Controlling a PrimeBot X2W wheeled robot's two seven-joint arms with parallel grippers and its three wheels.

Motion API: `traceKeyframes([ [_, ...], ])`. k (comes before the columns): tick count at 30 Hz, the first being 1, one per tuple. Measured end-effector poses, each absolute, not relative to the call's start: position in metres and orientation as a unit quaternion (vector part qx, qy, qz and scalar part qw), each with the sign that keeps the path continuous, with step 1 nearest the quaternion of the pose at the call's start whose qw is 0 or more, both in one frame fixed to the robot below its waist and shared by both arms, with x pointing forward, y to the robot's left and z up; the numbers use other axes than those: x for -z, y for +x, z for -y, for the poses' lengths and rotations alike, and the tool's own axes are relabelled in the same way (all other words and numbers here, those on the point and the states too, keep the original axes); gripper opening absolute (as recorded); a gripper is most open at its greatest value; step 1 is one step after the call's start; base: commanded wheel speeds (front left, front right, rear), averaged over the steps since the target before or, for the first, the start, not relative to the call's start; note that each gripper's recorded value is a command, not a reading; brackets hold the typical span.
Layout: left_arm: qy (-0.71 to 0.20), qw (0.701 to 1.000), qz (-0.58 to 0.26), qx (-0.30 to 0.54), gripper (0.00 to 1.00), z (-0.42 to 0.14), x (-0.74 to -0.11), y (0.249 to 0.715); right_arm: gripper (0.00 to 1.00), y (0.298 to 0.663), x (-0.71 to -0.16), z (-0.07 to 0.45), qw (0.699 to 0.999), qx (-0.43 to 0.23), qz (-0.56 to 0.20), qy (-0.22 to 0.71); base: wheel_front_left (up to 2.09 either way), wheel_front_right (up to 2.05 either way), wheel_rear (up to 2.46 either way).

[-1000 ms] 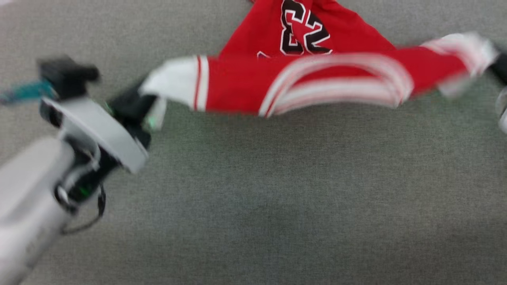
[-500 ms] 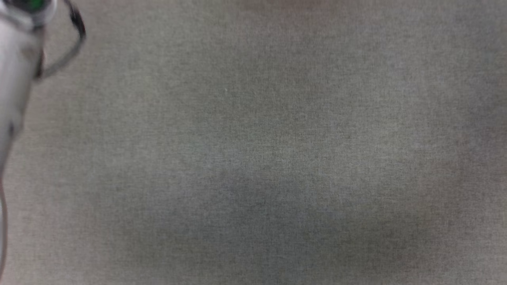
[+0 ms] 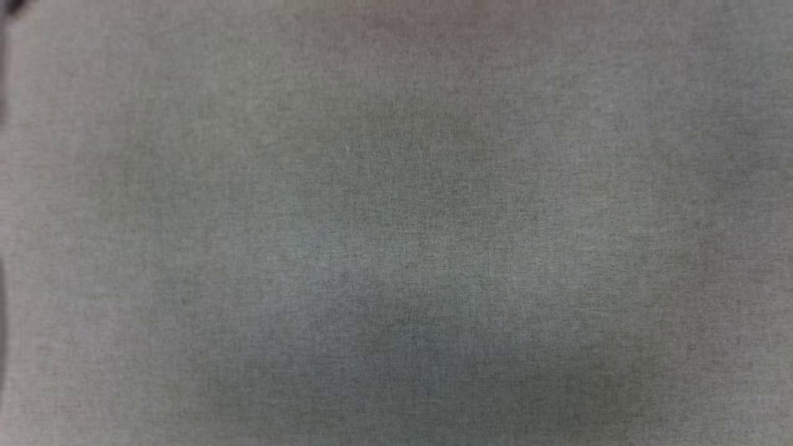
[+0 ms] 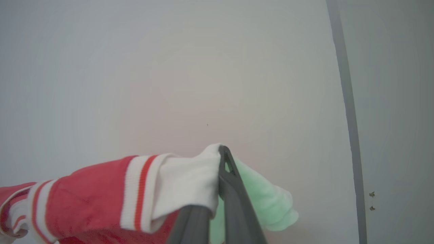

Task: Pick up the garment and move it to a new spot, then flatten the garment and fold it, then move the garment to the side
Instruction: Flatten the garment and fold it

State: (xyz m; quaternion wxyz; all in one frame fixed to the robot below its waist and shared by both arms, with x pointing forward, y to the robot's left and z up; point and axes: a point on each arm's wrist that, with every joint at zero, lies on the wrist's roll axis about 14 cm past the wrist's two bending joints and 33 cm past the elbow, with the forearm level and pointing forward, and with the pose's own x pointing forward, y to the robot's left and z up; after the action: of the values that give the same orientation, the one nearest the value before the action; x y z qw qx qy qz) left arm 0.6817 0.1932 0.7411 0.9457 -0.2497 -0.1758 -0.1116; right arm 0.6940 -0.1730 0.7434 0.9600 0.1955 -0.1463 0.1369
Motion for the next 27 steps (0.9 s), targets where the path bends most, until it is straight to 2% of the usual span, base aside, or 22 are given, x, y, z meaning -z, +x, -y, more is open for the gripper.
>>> traceKeyframes([
  [5, -0.276, 0.944, 0.115, 0.138, 0.00, -0.183, -0.699, 0.665, 0.00, 0.677, -0.700, 0.163, 0.968, -0.166, 0.087, 0.167, 0.00, 0.00, 0.00],
  [8, -0.283, 0.946, 0.050, 0.149, 0.00, -0.183, -0.652, 0.647, 0.00, 0.659, -0.666, 0.162, 0.969, -0.186, 0.045, 0.157, 0.00, 0.00, 0.00],
  [12, -0.295, 0.942, -0.025, 0.156, 0.00, -0.185, -0.592, 0.610, 0.00, 0.622, -0.610, 0.162, 0.967, -0.209, -0.023, 0.146, 0.00, 0.00, 0.00],
  [17, -0.306, 0.935, -0.104, 0.147, 0.00, -0.192, -0.523, 0.551, 0.00, 0.565, -0.556, 0.165, 0.952, -0.226, -0.101, 0.181, 0.00, 0.00, 0.00],
  [27, -0.312, 0.925, -0.152, 0.156, 0.00, -0.183, -0.477, 0.462, 0.00, 0.478, -0.521, 0.173, 0.937, -0.242, -0.170, 0.187, 0.00, 0.00, 0.00],
])
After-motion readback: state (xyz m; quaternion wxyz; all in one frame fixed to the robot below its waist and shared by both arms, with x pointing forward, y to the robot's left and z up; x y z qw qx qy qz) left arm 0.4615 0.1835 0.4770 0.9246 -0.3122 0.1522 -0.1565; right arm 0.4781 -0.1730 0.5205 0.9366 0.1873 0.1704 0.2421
